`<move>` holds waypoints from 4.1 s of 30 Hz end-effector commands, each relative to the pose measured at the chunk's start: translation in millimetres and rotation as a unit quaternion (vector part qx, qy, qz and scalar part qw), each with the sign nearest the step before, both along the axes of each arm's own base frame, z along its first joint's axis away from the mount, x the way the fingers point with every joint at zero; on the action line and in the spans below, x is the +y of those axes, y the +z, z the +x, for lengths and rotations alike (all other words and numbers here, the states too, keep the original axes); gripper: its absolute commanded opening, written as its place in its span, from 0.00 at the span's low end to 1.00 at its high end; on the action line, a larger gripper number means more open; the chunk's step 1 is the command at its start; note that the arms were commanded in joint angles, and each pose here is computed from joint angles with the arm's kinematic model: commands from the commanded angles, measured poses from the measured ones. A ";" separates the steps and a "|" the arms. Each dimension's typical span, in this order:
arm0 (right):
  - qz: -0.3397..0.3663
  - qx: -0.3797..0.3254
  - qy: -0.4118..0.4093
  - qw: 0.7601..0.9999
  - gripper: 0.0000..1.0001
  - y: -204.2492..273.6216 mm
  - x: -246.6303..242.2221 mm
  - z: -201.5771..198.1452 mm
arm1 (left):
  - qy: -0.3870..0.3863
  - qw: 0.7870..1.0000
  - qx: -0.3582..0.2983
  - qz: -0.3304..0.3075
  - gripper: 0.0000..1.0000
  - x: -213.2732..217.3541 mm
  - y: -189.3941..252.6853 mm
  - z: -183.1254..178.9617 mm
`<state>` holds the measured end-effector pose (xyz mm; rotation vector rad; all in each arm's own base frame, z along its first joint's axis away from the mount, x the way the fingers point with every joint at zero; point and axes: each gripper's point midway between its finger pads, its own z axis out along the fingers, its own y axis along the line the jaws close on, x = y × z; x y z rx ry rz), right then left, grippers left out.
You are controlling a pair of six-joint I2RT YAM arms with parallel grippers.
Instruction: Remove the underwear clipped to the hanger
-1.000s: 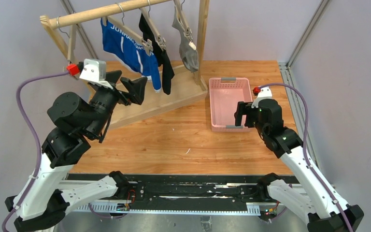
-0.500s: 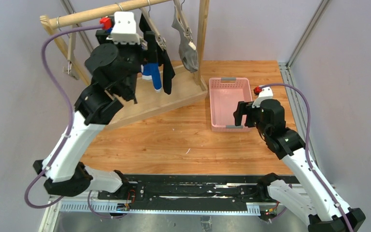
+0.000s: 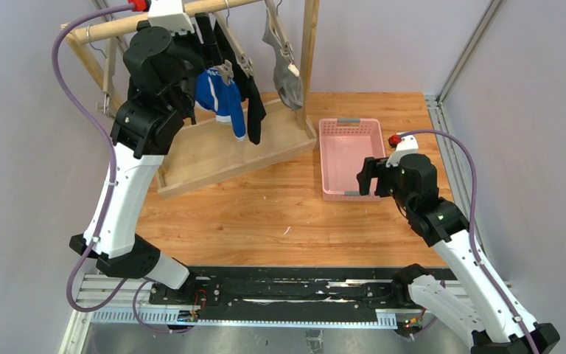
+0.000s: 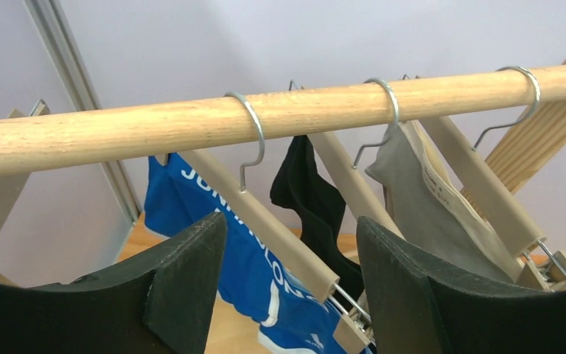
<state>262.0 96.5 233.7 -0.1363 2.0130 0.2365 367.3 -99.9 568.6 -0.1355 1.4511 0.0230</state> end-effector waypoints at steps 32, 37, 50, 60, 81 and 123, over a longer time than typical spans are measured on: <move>0.022 0.025 0.037 0.999 0.82 -20.5 23.8 4.7 | -0.093 0.987 0.055 -0.122 0.61 2.2 -36.4 42.1; 0.027 0.029 0.045 0.998 0.82 -23.0 27.1 3.1 | -0.095 0.987 0.039 -0.122 0.60 6.8 -31.1 28.0; 0.035 0.032 0.059 0.997 0.81 -24.6 31.5 -2.3 | -0.078 0.991 -0.006 -0.105 0.60 24.5 -10.4 1.7; 0.031 0.031 0.052 0.998 0.81 -26.3 25.7 -8.4 | -0.018 0.997 0.034 -0.070 0.61 37.9 -39.2 28.1; 0.024 0.038 0.048 0.998 0.81 -31.8 23.7 -7.8 | -0.021 0.997 0.068 -0.034 0.33 36.6 -53.4 45.0; 0.016 0.055 0.050 0.997 0.81 -55.3 34.2 13.8 | -0.061 0.998 -0.011 0.008 0.00 40.9 -18.0 -4.1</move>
